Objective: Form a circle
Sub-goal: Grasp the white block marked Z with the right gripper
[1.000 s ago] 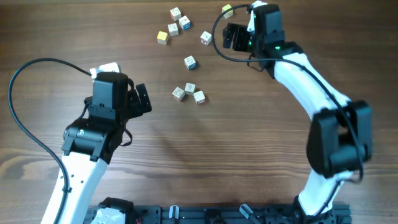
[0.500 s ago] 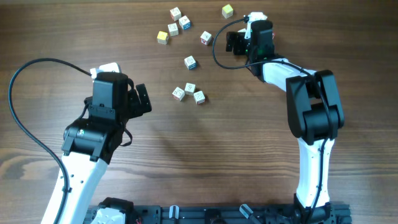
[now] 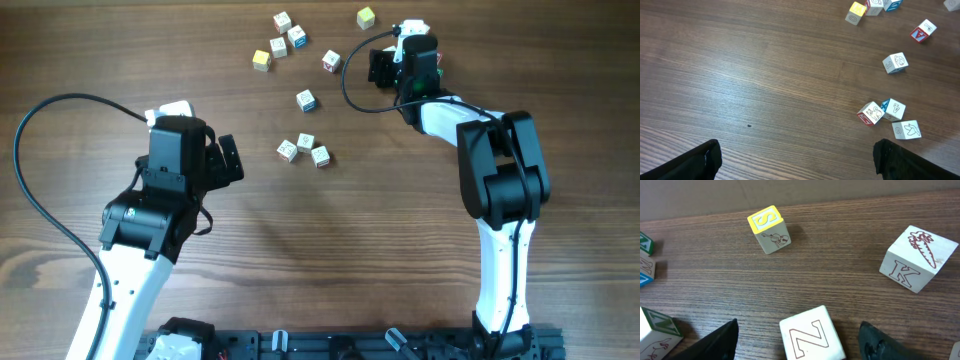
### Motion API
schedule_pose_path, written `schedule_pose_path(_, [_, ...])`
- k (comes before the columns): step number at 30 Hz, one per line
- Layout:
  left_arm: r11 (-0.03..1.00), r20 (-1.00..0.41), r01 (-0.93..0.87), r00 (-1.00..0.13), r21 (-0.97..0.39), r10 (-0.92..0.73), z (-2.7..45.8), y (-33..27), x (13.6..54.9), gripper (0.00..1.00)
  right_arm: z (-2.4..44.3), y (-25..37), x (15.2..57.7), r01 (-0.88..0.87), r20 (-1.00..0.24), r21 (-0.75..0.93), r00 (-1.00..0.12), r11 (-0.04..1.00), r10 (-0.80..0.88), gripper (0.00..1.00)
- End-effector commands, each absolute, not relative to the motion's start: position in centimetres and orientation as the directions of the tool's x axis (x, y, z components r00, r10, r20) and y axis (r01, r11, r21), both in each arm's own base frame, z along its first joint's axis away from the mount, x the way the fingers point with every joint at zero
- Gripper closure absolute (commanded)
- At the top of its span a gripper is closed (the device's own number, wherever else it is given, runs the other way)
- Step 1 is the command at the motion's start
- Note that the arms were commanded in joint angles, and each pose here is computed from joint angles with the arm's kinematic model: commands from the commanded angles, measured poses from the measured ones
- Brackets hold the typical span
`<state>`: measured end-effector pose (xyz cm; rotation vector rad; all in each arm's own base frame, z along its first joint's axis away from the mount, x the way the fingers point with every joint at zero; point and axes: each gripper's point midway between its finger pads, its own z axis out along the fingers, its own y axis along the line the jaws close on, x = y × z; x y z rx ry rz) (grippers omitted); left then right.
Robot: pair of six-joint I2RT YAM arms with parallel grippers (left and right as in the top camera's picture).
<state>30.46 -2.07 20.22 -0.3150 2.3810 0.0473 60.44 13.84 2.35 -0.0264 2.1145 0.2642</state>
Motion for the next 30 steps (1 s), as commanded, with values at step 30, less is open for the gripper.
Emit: schedule_pose_path(30, [0.964,-0.674,-0.259,-0.702,-0.056,-0.228,20.2,-1.8,30.5,0.00,4.1,13.7,60.5,-0.193,-0.855,0.045,-0.516,0.980,-0.063,0.24])
